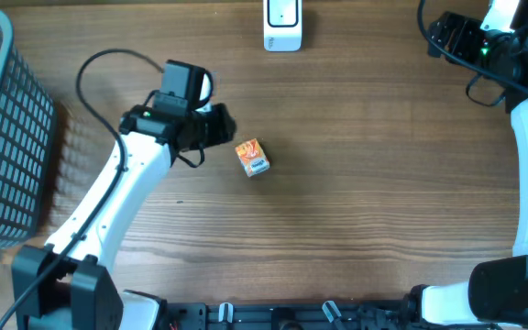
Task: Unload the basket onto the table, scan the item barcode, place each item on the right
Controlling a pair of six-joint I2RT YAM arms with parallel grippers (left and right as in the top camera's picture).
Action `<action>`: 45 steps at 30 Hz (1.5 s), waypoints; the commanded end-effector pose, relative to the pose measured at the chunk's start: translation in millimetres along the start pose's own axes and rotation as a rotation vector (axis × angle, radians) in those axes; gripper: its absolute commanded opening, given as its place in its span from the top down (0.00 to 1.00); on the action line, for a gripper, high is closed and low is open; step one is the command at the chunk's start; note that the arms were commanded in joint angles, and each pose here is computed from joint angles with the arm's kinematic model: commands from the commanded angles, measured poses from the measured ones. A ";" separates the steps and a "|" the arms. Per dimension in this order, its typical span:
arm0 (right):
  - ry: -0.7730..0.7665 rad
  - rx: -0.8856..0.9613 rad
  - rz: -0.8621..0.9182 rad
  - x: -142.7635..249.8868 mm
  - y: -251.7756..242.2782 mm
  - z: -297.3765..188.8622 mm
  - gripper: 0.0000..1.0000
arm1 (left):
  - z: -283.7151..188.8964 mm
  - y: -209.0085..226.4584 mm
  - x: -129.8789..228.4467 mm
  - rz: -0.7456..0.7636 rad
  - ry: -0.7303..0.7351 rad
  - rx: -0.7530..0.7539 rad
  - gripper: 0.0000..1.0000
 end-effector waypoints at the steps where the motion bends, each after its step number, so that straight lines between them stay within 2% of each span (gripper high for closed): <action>1: 0.001 0.011 0.016 -0.2 -2.2 1.9 0.00 | 28.9 14.1 19.0 -0.193 0.044 -0.091 0.96; 11: 0.001 0.011 0.017 -0.2 -2.2 1.9 0.00 | 79.9 -16.5 54.1 -0.084 0.110 -0.089 0.96; 17: 0.001 0.011 0.016 -0.1 -2.3 2.0 0.00 | 104.2 -5.8 69.2 -0.157 0.138 -0.171 0.96; 25: 0.001 0.011 0.016 -0.2 -2.2 1.9 0.00 | 107.0 -2.5 73.3 -0.160 0.158 -0.183 0.96; 30: 0.001 0.011 0.016 -0.2 -2.2 1.9 0.00 | 88.9 -33.6 69.3 -0.166 0.202 -0.044 0.96; 36: 0.001 0.011 0.016 -0.2 -2.2 1.9 0.00 | 41.6 -58.4 47.5 -0.121 0.101 0.055 0.96; 39: 0.001 0.010 0.016 -0.2 -2.2 1.9 0.00 | 15.7 -47.7 31.9 -0.148 0.027 0.038 0.96; 45: 0.001 0.011 0.016 -0.1 -2.3 2.0 0.00 | -23.9 13.6 9.0 -0.284 -0.052 -0.107 0.96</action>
Point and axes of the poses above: each gripper's point midway between its finger pads, its own z axis out along the fingers, its own y axis along the line the jaws close on, x = y × z, the point moved 2 cm from there along -z, back along the fingers, and after that the axes turned 3 degrees about -z, right-handed, at the moved point
